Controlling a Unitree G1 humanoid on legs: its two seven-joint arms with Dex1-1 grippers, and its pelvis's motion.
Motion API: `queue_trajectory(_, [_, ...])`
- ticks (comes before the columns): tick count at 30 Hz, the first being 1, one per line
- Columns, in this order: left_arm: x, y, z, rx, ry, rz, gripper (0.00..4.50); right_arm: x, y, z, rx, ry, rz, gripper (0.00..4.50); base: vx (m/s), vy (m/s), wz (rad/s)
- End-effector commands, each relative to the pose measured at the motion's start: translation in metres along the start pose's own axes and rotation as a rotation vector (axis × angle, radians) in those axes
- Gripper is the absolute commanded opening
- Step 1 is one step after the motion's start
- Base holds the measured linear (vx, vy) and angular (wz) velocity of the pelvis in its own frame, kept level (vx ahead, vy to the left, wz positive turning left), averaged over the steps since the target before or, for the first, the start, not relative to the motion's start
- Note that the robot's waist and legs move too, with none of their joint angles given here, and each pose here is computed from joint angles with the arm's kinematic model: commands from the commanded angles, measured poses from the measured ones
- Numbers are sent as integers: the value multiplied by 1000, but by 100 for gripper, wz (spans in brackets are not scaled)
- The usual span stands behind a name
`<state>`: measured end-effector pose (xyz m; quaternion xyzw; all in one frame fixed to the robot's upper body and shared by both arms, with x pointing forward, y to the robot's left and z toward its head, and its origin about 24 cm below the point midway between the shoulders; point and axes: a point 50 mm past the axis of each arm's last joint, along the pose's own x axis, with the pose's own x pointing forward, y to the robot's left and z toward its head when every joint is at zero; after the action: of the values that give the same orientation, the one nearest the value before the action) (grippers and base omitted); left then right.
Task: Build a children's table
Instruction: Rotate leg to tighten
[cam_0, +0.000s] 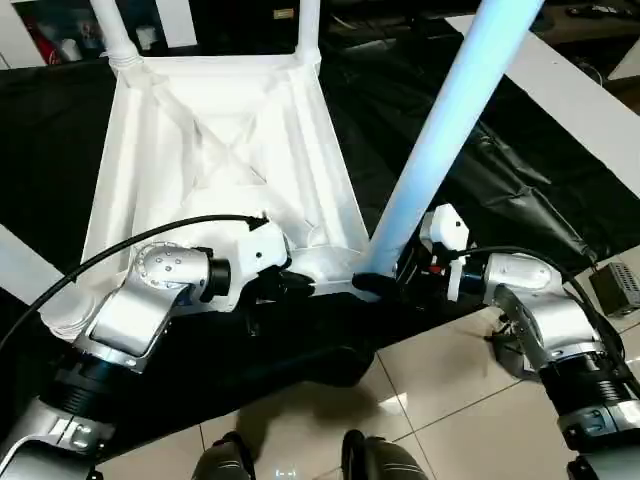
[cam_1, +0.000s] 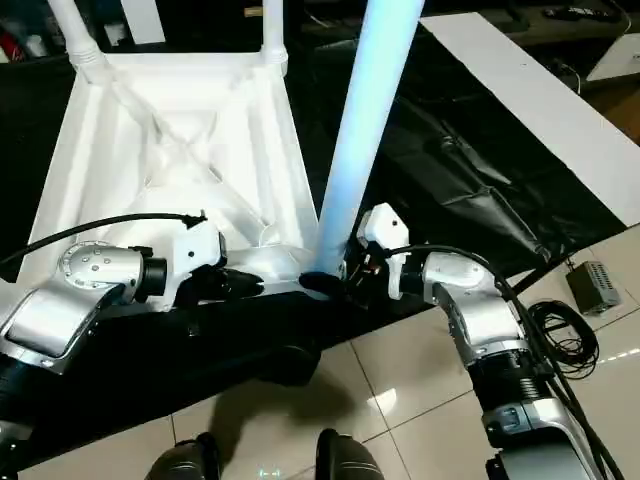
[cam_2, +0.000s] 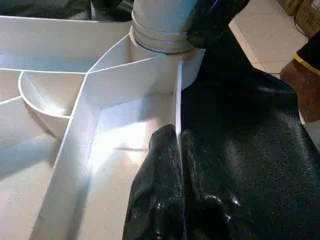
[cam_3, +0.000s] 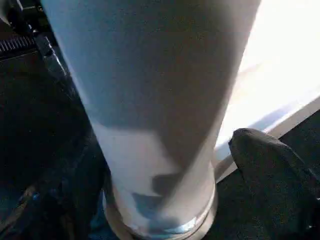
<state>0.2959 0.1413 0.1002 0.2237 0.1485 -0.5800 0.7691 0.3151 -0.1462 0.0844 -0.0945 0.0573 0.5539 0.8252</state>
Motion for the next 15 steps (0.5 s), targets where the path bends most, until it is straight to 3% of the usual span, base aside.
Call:
queue_trajectory(1, [6, -9, -3, -19, -19, -61, 0, -1, -1, -1, 5, 13, 2, 384, 0, 0, 0])
queue_trajectory(11, [5, -10, -7, -37, -12, -56, 0, 2, 0, -5, 13, 28, 6, 289, 0, 0, 0])
queue_trajectory(15, [11, -7, -7, -71, -20, -13, 0, 7, -4, -10, 44, 16, -98, 269, 0, 0, 0])
